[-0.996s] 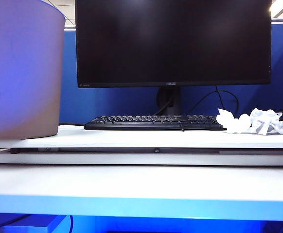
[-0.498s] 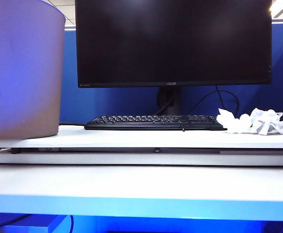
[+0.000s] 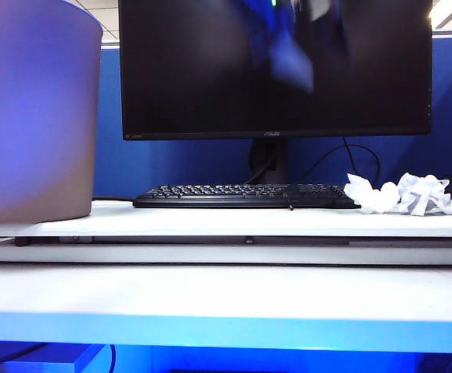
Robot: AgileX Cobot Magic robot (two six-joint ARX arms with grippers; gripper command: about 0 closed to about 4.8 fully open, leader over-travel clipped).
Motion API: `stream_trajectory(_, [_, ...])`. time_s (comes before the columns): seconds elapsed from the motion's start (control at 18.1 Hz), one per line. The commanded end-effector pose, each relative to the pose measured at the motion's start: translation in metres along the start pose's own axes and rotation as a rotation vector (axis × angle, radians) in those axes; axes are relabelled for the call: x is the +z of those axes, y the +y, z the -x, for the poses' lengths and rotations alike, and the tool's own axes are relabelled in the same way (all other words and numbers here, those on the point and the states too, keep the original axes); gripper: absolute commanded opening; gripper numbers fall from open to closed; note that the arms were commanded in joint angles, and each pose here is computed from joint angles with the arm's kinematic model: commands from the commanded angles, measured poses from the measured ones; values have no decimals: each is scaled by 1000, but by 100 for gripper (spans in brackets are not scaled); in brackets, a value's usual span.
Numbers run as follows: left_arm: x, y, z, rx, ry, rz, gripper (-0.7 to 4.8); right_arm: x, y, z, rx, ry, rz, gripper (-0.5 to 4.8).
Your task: Pick up all paper balls from the table and place them in the pink trash can.
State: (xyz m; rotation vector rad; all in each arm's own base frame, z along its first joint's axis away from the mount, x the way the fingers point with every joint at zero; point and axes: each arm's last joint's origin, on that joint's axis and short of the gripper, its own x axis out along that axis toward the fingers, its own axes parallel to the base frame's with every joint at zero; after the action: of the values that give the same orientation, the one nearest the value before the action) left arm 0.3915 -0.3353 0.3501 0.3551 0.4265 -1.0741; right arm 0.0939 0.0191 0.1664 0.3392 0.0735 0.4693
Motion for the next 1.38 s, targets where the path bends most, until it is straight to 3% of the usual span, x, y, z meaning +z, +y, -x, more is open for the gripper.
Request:
stream_trajectory(0.06, [-38,2,-53,-103,65,92,479,1,0,0,2,-21,8,-1])
stream_trajectory(0.33, [-66,-5,-99,-165,54,111,479,0,-1,0,-16,-8,10,-1])
stream_trajectory(0.55, [-69,0,-107,-165,9,145,479,-2,-1,0,-23,5,4,-1])
stream_trajectory(0.89, [-86,1,-123,-169,37,162,463,-2,-2,0,-31,4,3,-1])
stream_trajectory(0.94, [-87,1,-124,-168,39,160,381,-2,-2,0,-33,4,3,-1])
stream_trajectory(1.05, [-87,1,-124,-170,29,149,-11,-2,-2,0,-33,3,4,-1])
stream_trajectory(1.16, [-82,0,-122,-211,3,143,-7,-2,-2,0,-33,3,5,-1])
stream_trajectory(1.38, [-61,2,-97,-159,4,132,-7,-1,-2,0,-32,0,5,-1])
